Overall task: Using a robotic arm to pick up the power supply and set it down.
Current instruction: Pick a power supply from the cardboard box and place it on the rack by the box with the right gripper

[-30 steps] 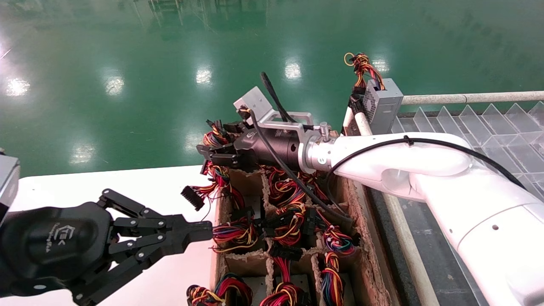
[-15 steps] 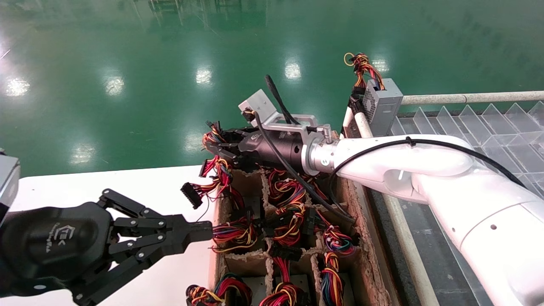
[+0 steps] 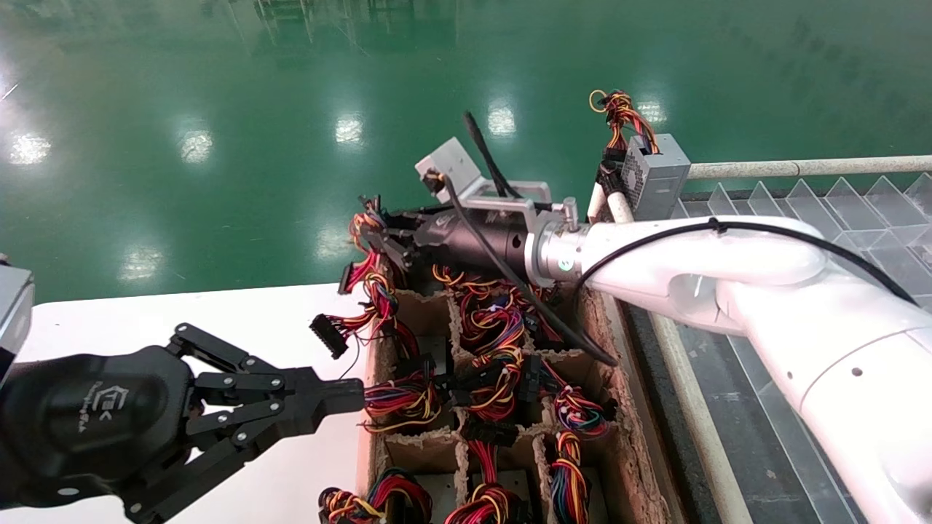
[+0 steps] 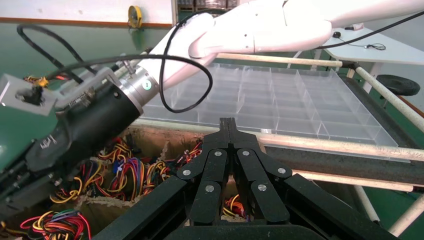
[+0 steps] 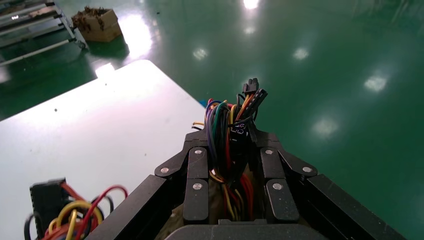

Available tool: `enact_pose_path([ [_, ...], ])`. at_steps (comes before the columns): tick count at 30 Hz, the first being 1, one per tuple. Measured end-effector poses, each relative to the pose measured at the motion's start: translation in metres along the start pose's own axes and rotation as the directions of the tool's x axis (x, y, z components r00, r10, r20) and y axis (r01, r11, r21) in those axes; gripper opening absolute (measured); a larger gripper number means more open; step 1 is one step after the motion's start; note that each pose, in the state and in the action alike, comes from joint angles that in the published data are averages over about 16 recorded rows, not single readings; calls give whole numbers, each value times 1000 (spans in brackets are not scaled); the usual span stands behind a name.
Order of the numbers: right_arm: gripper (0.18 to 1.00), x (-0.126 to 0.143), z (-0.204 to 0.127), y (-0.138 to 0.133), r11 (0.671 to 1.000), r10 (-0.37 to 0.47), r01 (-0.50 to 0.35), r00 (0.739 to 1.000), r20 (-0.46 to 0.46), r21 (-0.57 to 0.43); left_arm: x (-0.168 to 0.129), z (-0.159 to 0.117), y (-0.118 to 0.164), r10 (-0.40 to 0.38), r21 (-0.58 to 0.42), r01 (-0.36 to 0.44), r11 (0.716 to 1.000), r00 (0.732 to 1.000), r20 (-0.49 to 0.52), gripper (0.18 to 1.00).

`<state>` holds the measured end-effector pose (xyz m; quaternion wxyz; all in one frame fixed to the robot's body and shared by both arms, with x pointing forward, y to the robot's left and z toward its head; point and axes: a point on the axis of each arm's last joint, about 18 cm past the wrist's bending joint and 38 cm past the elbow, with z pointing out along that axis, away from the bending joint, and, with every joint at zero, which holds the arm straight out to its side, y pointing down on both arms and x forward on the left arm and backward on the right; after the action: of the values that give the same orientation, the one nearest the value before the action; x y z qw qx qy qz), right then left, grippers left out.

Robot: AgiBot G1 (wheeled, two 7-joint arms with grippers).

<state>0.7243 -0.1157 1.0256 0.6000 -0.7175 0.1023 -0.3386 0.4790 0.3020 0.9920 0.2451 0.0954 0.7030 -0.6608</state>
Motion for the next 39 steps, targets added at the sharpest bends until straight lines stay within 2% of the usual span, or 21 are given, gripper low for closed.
enact_pose_path([
  [6,307,7,-8,-20,999,-46,46,999,-4,27,0,0,0,0,0,0,1000,1000,0,191],
  [12,303,16,-22,-53,989,-133,133,991,-11,64,0,0,0,0,0,0,1000,1000,0,191],
  [16,301,22,-36,-86,972,-214,216,976,-26,96,0,0,0,0,0,0,1000,1000,0,191],
  [20,299,28,-54,-125,939,-313,318,948,-57,127,0,0,0,0,0,0,1000,1000,0,191],
  [25,297,34,-82,-179,876,-445,459,888,-119,147,0,0,0,0,0,0,1000,1000,0,191],
  [30,296,41,-114,-226,799,-560,588,803,-201,125,0,0,0,0,0,0,1000,1000,0,191],
  [35,295,55,-144,-259,733,-638,678,716,-285,62,0,0,0,0,0,0,1000,1000,0,191],
  [39,294,71,-166,-273,700,-671,714,656,-346,-5,0,0,0,0,0,0,1000,1000,0,191],
])
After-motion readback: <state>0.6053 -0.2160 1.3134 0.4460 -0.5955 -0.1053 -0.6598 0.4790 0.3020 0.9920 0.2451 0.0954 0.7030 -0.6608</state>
